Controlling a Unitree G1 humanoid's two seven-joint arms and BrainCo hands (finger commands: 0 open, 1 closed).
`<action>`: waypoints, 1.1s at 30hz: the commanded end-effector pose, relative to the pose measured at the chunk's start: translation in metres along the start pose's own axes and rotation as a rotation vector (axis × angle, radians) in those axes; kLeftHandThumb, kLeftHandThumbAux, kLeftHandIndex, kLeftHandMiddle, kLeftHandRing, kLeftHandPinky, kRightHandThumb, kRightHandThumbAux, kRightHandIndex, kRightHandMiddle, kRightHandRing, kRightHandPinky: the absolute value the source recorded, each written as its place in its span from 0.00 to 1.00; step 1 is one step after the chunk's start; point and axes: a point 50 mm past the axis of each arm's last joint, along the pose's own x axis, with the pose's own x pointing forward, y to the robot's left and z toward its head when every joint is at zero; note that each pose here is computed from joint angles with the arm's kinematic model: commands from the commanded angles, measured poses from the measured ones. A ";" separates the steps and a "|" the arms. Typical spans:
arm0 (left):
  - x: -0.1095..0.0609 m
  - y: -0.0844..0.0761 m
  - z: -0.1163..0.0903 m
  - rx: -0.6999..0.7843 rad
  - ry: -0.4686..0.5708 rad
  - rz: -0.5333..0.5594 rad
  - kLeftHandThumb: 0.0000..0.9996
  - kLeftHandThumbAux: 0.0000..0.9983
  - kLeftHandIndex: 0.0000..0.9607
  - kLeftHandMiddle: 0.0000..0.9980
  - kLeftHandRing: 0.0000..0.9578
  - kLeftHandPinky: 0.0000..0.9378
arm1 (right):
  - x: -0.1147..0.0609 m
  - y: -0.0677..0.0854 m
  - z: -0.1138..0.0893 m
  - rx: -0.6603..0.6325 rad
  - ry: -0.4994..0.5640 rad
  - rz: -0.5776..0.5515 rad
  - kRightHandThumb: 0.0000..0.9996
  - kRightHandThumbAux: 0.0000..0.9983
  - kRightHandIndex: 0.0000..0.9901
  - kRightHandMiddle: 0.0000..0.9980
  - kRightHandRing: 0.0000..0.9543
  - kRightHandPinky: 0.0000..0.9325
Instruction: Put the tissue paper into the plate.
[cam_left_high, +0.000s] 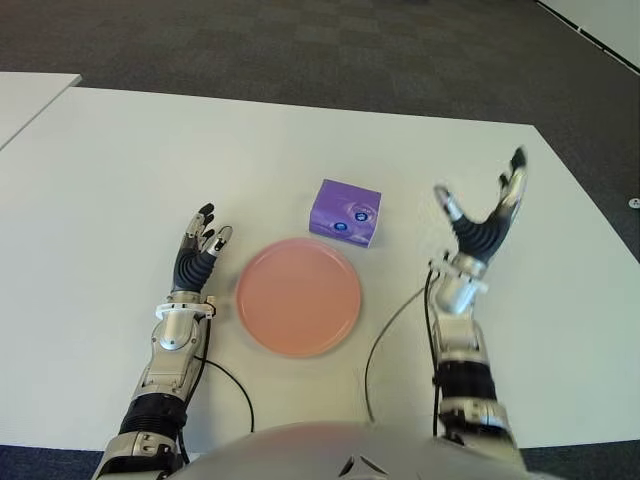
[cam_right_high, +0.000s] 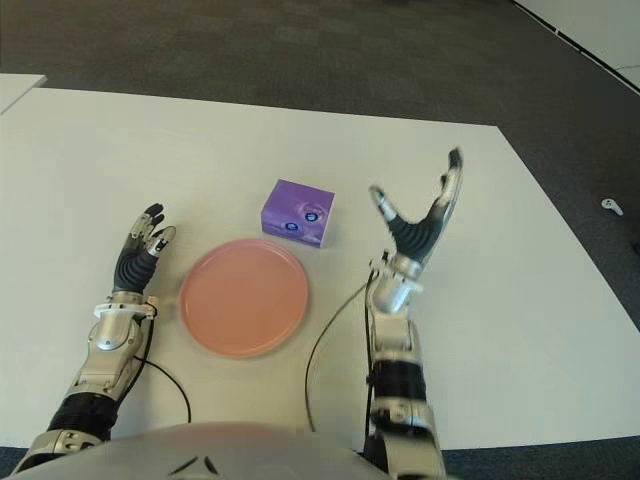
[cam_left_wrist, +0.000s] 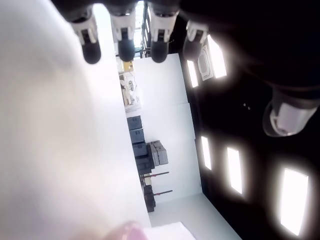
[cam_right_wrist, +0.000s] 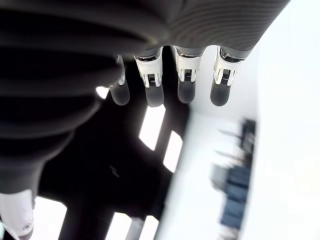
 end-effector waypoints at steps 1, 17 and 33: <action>-0.021 -0.008 -0.029 -0.008 0.164 -0.004 0.00 0.42 0.00 0.00 0.00 0.00 | 0.032 0.023 0.023 0.079 -0.149 0.017 0.08 0.61 0.00 0.00 0.00 0.00; -0.022 -0.004 -0.028 0.004 0.158 0.009 0.00 0.41 0.00 0.00 0.00 0.00 | 0.048 0.044 0.051 -0.200 -0.332 0.225 0.12 0.43 0.00 0.00 0.00 0.00; -0.022 -0.007 -0.026 -0.009 0.150 0.016 0.00 0.42 0.00 0.00 0.00 0.00 | 0.056 0.114 0.053 -0.191 -0.342 0.377 0.18 0.52 0.00 0.00 0.00 0.00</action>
